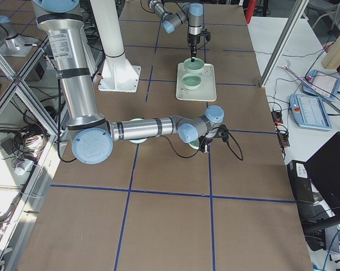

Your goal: Stack green bowls together

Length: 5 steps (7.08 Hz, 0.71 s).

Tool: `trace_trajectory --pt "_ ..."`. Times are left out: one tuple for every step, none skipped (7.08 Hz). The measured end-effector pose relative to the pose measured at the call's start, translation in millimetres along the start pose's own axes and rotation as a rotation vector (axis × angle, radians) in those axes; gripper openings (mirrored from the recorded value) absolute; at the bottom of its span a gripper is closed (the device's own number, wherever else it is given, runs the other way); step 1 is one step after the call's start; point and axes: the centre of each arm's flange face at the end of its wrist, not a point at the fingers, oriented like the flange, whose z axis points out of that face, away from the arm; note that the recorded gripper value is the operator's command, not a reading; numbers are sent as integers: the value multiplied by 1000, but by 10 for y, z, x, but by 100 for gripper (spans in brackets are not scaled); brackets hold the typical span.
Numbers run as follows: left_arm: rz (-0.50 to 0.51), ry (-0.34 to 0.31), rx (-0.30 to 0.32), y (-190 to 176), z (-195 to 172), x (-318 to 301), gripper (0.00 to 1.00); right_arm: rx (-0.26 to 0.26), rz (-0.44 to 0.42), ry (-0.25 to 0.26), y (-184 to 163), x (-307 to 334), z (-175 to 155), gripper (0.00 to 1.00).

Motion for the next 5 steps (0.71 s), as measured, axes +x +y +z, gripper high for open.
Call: trace_trajectory --pt "4 -2 -1 12 61 136 0 9 3 -26 -27 -122 -93 0" --pt "12 -4 2 47 133 226 0 16 8 -56 -61 -247 -193 0" --pt "21 0 12 60 202 274 20 24 12 -80 -77 -351 -296 0" --pt "26 3 16 48 294 281 99 36 19 -97 -78 -451 -398 0" --pt "27 -6 22 53 390 261 100 46 30 -115 -72 -546 -496 0"
